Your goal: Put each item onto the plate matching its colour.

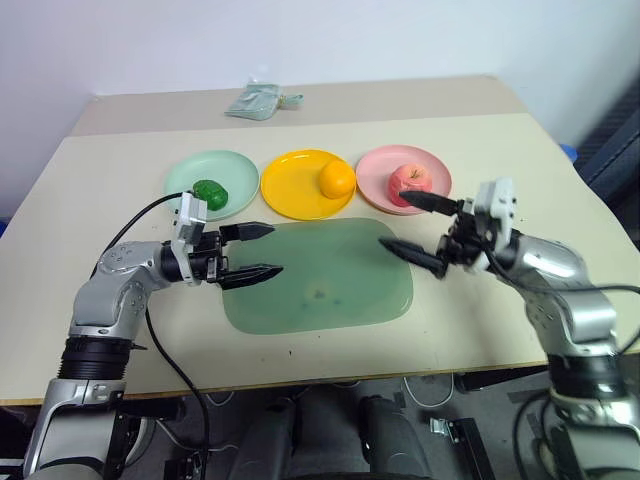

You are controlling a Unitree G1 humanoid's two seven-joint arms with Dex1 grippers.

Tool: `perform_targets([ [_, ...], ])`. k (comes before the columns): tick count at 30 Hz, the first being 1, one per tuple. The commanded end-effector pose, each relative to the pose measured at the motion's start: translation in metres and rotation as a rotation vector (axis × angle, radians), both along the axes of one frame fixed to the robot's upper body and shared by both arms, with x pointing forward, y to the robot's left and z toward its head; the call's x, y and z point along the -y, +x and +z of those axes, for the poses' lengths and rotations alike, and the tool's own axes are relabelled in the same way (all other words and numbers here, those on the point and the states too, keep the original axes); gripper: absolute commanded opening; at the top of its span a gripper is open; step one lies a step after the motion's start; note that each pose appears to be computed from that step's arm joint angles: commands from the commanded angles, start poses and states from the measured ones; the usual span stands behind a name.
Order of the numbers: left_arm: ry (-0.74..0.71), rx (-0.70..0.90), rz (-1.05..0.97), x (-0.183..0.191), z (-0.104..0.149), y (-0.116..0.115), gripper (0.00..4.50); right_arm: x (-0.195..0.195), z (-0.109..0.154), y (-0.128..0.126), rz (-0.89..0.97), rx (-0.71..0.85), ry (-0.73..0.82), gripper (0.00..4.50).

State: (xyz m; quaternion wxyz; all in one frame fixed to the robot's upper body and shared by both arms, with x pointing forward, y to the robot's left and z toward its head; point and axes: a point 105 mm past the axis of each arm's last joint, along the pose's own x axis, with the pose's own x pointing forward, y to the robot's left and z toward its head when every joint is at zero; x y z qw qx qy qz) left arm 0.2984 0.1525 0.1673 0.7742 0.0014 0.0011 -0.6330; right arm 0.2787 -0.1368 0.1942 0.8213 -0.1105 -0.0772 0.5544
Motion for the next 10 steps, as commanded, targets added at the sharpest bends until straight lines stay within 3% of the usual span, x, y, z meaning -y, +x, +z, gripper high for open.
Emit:
perform_targets([
  [1, -0.009, 0.020, -0.016, -0.011, 0.008, -0.005, 4.50, -0.001, 0.005, -0.027, 0.078, 0.028, -0.044, 4.46],
  [10, 0.051, 0.001, -0.030, -0.024, -0.009, -0.004, 4.50, 0.004, -0.014, -0.041, 0.064, 0.014, -0.134, 4.46],
])
